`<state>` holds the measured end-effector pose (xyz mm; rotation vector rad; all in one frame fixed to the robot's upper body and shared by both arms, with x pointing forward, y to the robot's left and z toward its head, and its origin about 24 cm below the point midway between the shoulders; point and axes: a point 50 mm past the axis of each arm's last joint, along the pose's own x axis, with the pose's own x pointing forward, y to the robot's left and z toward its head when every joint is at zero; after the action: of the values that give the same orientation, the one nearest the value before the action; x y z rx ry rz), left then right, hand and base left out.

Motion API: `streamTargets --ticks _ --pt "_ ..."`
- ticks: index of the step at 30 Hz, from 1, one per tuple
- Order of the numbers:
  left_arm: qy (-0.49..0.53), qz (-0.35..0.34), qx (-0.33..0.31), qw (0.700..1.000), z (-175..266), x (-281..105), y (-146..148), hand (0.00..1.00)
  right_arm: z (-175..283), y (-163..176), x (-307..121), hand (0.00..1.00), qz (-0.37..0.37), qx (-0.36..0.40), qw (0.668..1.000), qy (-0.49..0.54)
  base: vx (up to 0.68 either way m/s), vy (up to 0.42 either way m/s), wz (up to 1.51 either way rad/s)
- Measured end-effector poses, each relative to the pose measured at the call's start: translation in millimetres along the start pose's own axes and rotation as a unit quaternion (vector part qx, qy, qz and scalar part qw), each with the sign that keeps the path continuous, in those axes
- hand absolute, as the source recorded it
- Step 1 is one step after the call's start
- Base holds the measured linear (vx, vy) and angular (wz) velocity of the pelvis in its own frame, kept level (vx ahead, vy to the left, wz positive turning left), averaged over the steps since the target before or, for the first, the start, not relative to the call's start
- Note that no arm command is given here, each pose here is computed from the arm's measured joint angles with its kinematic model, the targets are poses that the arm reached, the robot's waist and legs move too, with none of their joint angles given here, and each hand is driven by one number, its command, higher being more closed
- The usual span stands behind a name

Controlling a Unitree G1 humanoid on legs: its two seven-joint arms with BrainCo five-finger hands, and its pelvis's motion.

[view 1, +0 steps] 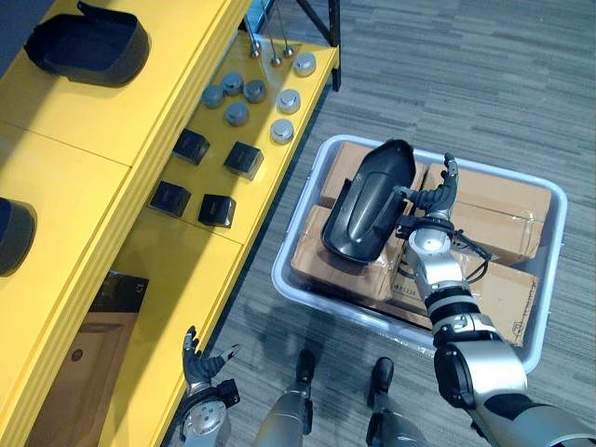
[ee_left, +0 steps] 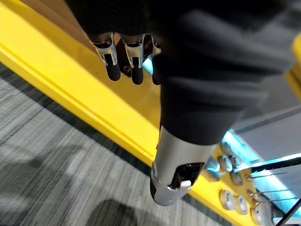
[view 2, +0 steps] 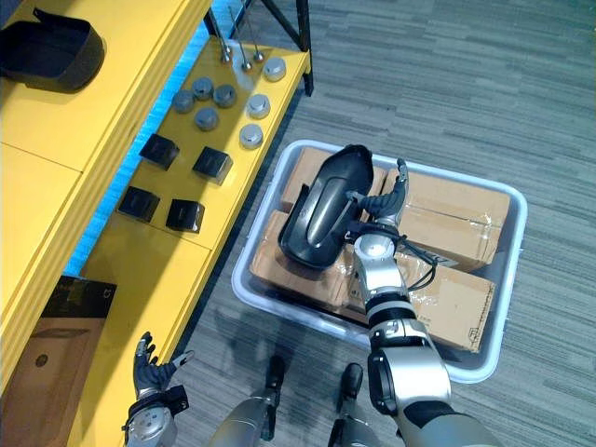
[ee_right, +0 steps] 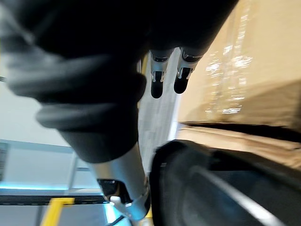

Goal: Walk over and take plastic housings, then place them on the shelf

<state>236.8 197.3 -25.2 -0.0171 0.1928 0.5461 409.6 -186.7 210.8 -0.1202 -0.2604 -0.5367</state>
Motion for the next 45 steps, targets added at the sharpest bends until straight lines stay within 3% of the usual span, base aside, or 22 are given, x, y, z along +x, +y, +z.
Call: streamTargets --ticks 5,6,13,19,25,28,34,39,45 --pt "-0.002 -0.014 0.001 1.0 4 9 -10 0.0 -7 -4 9 0.0 -0.003 -0.037 0.999 0.036 -0.07 0.025 -0.08" --pt "-0.001 -0.021 0.006 1.0 4 11 -15 0.0 -2 -9 13 1.0 -0.008 -0.046 0.999 0.026 -0.07 0.038 0.04" --pt "0.021 -0.018 0.02 0.999 -4 15 -17 0.0 1 -9 17 1.0 -0.003 -0.09 0.996 0.025 -0.02 0.028 -0.01" --pt "0.019 -0.018 0.019 0.999 -2 16 -18 0.0 -10 -3 15 1.0 0.041 -0.19 0.98 0.044 0.02 0.004 0.0" --pt "-0.055 -0.031 -0.033 0.997 33 3 -19 0.0 -16 -8 17 1.0 0.05 -0.21 0.973 0.077 0.03 0.02 0.03" --pt "-0.117 -0.062 -0.067 0.989 62 -14 -23 0.0 -3 -20 25 1.0 0.032 -0.211 0.976 0.052 0.04 0.041 0.06" --pt "-0.204 -0.125 -0.103 0.965 106 -24 -36 0.0 44 -27 21 1.0 0.007 -0.254 0.959 -0.122 0.05 0.035 -0.06" --pt "-0.244 -0.218 -0.146 0.934 142 -25 -68 0.0 17 -22 3 1.0 0.034 -0.31 0.939 -0.145 0.04 0.02 -0.12" --pt "-0.225 -0.31 -0.18 0.906 160 -21 -108 0.0 9 -3 -34 1.0 0.08 -0.306 0.927 -0.203 0.02 0.015 -0.04"
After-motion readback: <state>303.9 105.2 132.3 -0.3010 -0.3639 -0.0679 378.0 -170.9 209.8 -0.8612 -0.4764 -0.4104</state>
